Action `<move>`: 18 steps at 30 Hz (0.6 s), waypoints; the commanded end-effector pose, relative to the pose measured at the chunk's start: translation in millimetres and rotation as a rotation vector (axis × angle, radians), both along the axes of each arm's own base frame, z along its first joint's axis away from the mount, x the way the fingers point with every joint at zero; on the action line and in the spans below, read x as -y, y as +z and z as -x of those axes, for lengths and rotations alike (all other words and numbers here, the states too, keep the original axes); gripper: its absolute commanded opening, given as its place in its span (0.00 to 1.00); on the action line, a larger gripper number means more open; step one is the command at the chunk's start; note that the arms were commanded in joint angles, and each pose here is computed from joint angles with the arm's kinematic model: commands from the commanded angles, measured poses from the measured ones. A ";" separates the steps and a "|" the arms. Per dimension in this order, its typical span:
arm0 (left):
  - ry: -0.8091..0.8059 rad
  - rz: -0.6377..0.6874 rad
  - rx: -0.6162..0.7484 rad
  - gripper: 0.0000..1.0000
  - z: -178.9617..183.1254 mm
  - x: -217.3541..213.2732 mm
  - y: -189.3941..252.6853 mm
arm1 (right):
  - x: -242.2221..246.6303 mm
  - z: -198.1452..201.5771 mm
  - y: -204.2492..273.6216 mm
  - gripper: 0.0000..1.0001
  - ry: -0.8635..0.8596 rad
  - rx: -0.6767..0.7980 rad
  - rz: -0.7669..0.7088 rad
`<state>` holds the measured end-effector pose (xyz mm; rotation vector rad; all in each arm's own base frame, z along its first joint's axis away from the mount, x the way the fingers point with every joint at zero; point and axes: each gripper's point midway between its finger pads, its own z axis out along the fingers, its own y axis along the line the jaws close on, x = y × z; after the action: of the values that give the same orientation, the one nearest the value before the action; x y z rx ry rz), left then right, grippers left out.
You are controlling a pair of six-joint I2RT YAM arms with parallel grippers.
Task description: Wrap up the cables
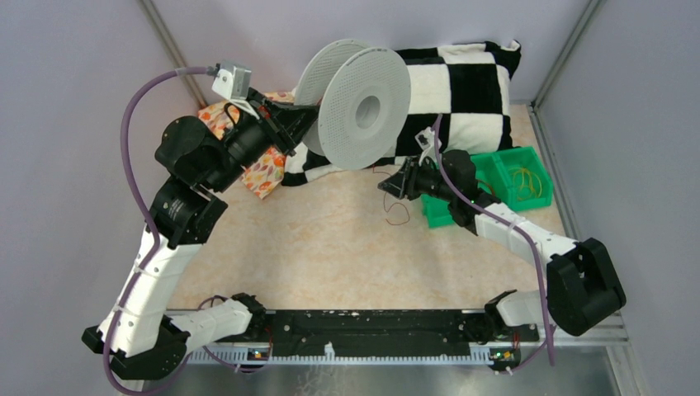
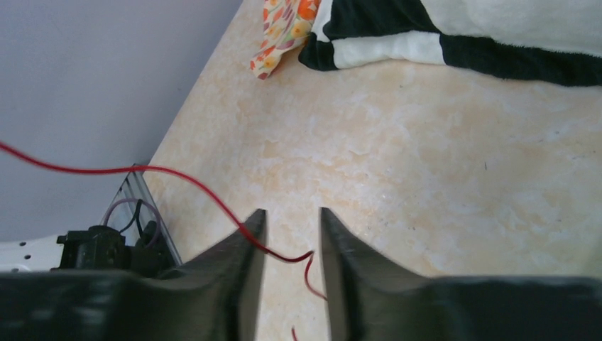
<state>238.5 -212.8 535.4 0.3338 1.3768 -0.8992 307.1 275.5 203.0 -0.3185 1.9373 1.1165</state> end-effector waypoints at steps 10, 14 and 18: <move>0.070 0.083 0.076 0.00 1.6 -16.7 34.0 | 3.7 15.5 23.3 0.00 0.023 0.048 -0.058; 0.273 0.087 -0.039 0.00 -39.8 -32.8 10.2 | 17.6 40.9 13.1 0.00 0.028 0.060 0.019; 0.423 0.074 -0.145 0.00 -81.8 -36.0 -25.7 | 25.3 71.3 -0.8 0.00 0.057 0.036 0.119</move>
<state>280.1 -195.2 511.3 0.1336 1.4834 -0.7480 263.0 257.1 207.4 -0.3586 1.9398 1.0986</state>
